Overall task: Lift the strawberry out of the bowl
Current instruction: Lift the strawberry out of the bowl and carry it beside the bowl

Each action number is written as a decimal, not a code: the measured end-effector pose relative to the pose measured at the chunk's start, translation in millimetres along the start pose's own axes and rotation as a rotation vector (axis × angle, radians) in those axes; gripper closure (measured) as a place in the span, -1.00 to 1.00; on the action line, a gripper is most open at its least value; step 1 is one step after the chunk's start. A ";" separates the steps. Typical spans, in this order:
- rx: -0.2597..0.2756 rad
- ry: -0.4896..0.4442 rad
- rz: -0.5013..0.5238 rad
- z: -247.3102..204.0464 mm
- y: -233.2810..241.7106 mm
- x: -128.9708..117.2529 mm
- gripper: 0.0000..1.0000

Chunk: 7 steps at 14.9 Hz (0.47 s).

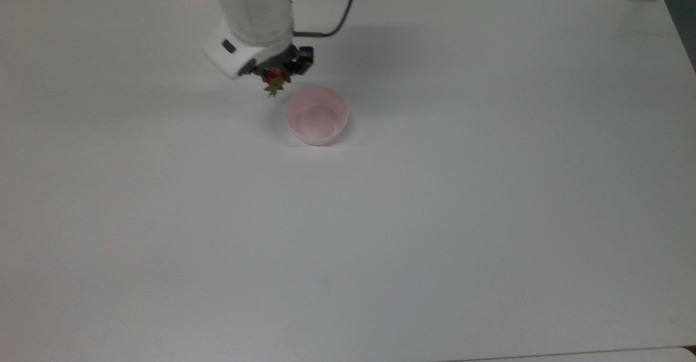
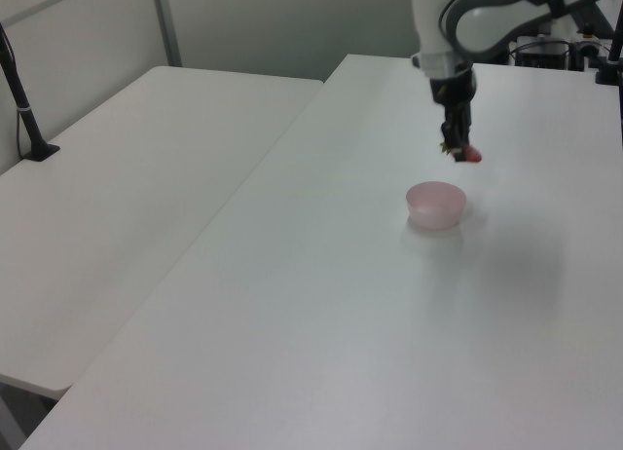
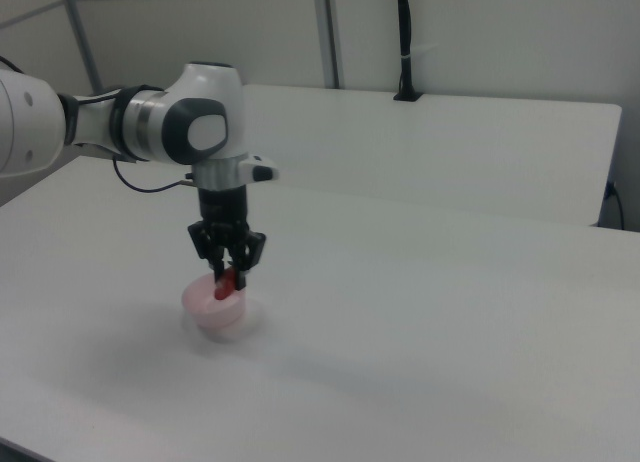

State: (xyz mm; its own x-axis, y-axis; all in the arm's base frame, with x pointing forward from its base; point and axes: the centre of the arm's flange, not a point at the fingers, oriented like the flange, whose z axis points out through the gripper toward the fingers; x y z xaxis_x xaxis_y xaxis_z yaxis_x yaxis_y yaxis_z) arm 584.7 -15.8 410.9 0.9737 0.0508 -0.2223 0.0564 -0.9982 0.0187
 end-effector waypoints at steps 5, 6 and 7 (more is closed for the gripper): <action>0.015 0.048 0.015 -3.3 76.7 13.0 0.20; 0.016 0.062 0.029 0.1 89.1 20.7 0.20; 0.016 0.086 0.045 8.9 102.6 32.0 0.20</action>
State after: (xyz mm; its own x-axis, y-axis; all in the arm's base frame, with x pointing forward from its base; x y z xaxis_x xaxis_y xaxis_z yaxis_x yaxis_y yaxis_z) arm 619.7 -116.9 397.0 0.9905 0.0076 -0.1372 0.0092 -0.9999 0.0109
